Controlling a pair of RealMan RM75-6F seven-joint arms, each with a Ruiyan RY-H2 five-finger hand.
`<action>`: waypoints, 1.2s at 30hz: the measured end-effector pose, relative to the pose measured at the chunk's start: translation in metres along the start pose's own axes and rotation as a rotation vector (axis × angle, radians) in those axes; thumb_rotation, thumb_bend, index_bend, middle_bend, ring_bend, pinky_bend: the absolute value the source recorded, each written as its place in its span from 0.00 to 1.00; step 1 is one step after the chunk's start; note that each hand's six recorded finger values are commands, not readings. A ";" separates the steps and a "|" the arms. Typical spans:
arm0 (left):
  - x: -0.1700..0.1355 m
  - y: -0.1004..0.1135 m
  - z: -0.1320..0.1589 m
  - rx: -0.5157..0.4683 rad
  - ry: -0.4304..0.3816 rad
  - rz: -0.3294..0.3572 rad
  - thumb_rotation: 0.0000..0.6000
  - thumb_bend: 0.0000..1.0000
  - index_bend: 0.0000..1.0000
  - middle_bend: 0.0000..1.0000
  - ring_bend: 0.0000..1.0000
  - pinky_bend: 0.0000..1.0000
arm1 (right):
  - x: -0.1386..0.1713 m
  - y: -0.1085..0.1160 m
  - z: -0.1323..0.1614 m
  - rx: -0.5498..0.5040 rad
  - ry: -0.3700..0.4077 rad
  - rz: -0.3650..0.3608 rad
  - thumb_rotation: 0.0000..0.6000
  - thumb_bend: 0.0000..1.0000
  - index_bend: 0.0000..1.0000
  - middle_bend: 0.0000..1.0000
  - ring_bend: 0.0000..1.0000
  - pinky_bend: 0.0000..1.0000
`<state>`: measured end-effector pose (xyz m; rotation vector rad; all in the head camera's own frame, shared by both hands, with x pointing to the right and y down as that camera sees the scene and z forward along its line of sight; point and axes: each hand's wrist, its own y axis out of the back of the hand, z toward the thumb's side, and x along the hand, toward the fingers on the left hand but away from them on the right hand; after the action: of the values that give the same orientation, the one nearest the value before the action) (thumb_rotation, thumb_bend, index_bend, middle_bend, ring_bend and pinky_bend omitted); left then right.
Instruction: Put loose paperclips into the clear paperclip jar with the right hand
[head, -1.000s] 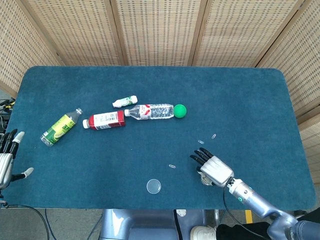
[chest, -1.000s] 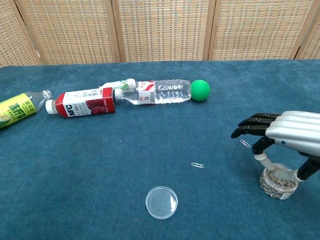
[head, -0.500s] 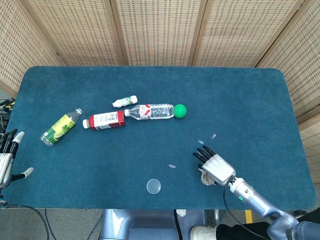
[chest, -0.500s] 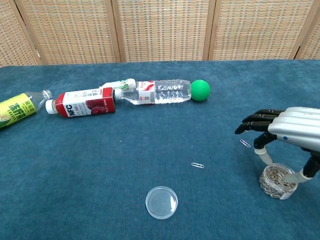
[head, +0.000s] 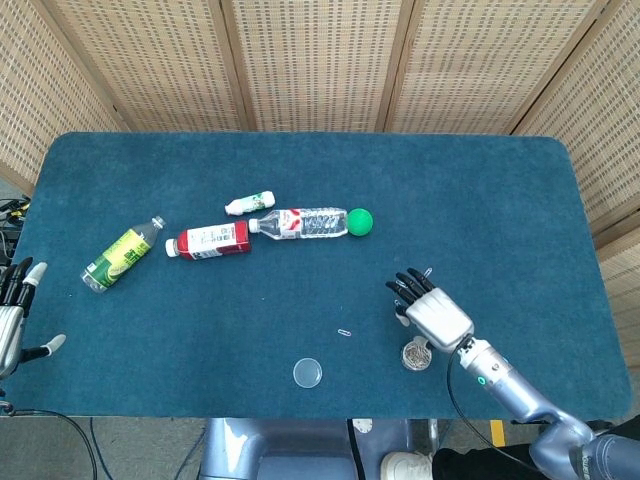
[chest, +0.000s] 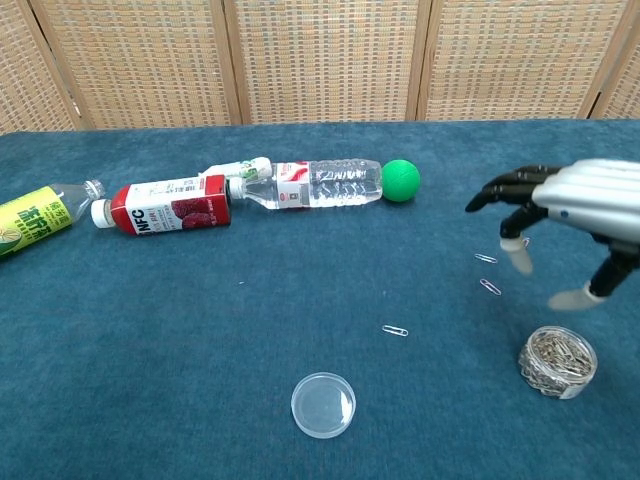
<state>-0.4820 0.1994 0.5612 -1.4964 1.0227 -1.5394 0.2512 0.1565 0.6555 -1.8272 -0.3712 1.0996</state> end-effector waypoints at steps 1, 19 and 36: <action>0.000 0.000 0.000 0.000 0.000 0.000 1.00 0.00 0.00 0.00 0.00 0.00 | -0.004 0.002 -0.004 -0.005 -0.014 -0.004 1.00 0.17 0.53 0.10 0.00 0.00; 0.003 -0.001 -0.004 -0.007 0.011 -0.010 1.00 0.00 0.00 0.00 0.00 0.00 | -0.064 -0.023 -0.030 -0.204 -0.273 0.061 1.00 0.18 0.53 0.10 0.00 0.00; 0.006 0.002 -0.008 -0.023 0.021 -0.007 1.00 0.00 0.00 0.00 0.00 0.00 | -0.095 -0.036 -0.034 -0.270 -0.412 0.091 1.00 0.30 0.53 0.10 0.00 0.00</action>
<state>-0.4898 0.1936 0.5614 -1.5043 1.0508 -1.5563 0.2328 0.0942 0.7407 -1.8551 -0.7123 1.5566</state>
